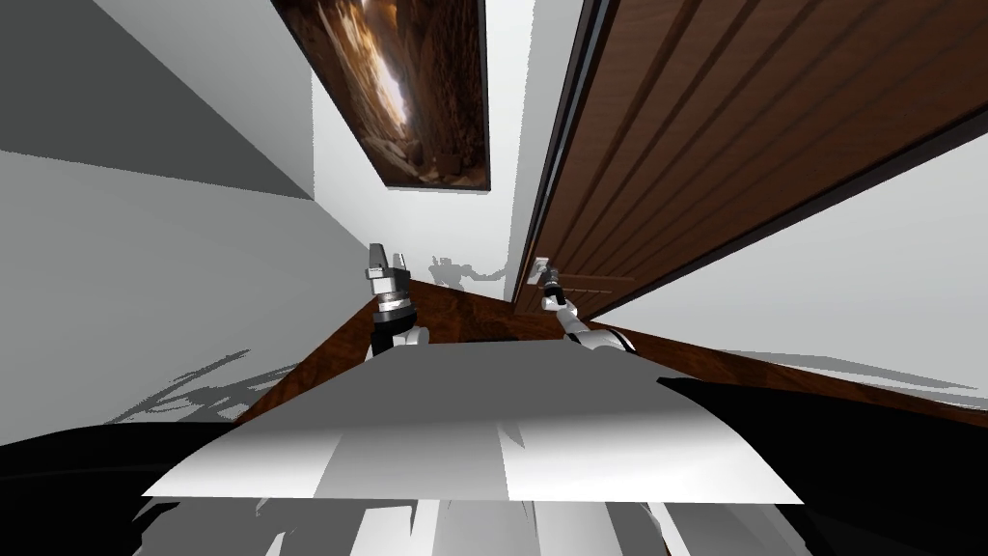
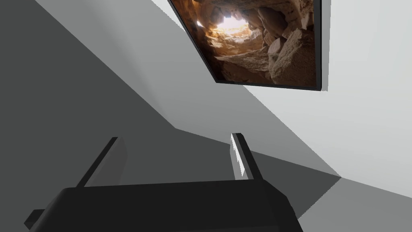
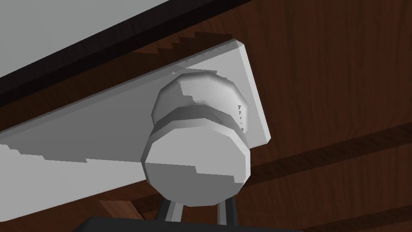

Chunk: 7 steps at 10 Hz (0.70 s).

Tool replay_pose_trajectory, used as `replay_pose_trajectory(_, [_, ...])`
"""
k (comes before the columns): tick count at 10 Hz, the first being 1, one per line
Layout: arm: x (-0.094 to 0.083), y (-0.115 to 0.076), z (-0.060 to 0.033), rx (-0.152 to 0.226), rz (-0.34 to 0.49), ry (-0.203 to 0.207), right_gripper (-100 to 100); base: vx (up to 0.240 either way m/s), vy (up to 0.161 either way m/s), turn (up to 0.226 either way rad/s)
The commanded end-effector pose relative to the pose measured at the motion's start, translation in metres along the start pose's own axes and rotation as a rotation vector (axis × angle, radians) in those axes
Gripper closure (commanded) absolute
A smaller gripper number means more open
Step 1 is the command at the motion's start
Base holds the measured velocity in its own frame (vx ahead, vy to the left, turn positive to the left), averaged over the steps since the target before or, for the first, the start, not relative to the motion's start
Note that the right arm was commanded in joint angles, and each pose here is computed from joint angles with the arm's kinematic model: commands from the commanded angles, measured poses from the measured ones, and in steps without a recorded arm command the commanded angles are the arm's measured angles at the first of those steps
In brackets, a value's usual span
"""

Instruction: Pull the door open

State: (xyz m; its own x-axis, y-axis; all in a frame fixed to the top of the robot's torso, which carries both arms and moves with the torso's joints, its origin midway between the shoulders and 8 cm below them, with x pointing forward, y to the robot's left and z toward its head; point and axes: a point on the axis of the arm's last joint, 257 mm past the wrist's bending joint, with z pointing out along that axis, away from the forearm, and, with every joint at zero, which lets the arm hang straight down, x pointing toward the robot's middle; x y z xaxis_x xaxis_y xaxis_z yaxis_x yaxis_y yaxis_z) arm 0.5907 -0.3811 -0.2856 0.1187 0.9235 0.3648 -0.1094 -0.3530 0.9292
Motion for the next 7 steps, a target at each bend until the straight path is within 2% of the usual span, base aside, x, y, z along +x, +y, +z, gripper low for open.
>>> replay_pose_trajectory(1, [0.012, 0.005, 0.0047, -0.018, 0.053, 0.018, 100, -0.053, -0.043, 0.090])
replay_pose_trajectory(2, [0.009, 0.006, 0.0047, -0.020, 0.105, 0.005, 100, -0.043, -0.028, 0.096])
replay_pose_trajectory(5, [0.006, 0.007, 0.0046, -0.024, 0.169, -0.007, 100, -0.048, -0.027, 0.068])
replay_pose_trajectory(7, [-0.001, 0.008, 0.0042, -0.031, 0.268, -0.030, 100, -0.051, -0.035, 0.125])
